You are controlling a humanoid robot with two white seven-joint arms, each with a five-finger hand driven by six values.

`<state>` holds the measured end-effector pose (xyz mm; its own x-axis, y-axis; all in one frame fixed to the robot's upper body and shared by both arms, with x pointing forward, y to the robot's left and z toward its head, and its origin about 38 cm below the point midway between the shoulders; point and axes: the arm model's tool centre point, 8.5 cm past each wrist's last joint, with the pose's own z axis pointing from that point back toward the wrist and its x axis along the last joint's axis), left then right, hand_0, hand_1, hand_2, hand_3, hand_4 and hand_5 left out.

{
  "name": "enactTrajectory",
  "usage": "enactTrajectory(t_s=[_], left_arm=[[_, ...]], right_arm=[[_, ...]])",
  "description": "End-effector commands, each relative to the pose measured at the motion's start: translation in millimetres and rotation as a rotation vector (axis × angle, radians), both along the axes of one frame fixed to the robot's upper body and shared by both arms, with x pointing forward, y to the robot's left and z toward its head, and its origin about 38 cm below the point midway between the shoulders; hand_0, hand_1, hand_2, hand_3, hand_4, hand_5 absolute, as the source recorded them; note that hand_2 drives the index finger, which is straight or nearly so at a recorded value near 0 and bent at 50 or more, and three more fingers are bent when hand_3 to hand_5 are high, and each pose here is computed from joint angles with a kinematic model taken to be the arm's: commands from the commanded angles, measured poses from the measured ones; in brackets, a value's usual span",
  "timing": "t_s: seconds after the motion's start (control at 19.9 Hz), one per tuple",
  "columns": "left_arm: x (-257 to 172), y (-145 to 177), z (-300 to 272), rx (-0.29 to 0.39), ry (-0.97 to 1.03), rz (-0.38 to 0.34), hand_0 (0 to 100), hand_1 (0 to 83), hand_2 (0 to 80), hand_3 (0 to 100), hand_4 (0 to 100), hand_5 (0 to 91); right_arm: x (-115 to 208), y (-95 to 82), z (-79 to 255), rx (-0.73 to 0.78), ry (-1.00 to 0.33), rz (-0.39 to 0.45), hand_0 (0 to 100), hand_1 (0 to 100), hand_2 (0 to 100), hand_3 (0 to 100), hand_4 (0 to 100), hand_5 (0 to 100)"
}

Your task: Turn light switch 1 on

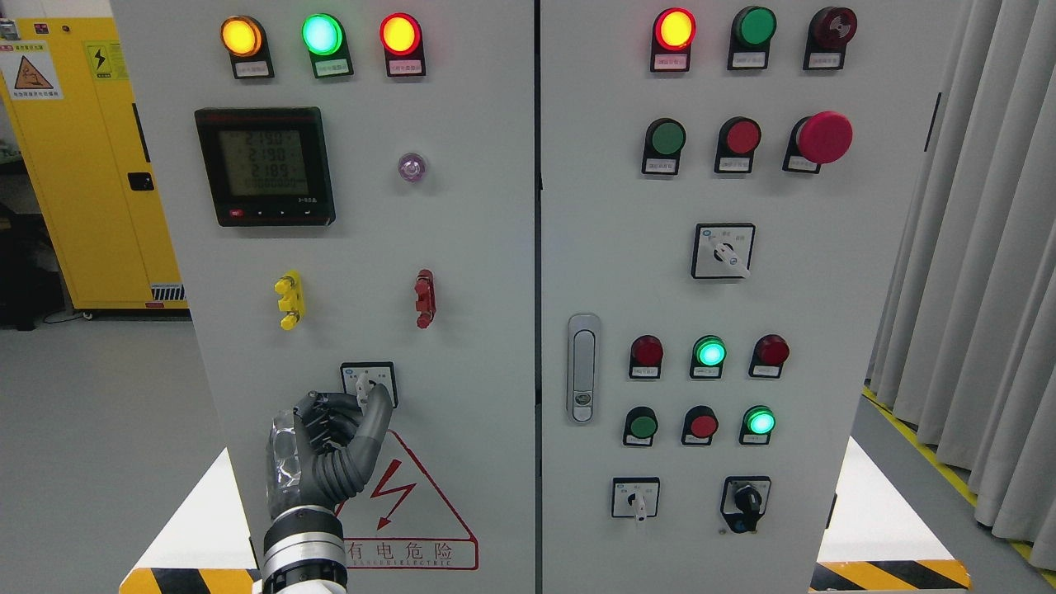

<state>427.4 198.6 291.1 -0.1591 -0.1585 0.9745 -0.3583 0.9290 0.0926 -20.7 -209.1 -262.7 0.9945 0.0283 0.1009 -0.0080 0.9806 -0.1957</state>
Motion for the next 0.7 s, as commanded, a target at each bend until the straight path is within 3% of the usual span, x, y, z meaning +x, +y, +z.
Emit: enactTrajectory(t_s=[0.0,0.65], left_arm=[[0.4,0.2,0.5,0.0,-0.003,0.001,28,63.8,62.0,89,91,83.9],[0.6,0.1,-0.7,0.0,0.001,0.0,35,61.8,62.1,89,91,84.5]], right_arm=[[-0.7,-0.2,0.0,0.001,0.002,-0.029,0,50,4,0,0,0],[-0.7,-0.2,0.0,0.001,0.002,-0.029,0,50,4,0,0,0]])
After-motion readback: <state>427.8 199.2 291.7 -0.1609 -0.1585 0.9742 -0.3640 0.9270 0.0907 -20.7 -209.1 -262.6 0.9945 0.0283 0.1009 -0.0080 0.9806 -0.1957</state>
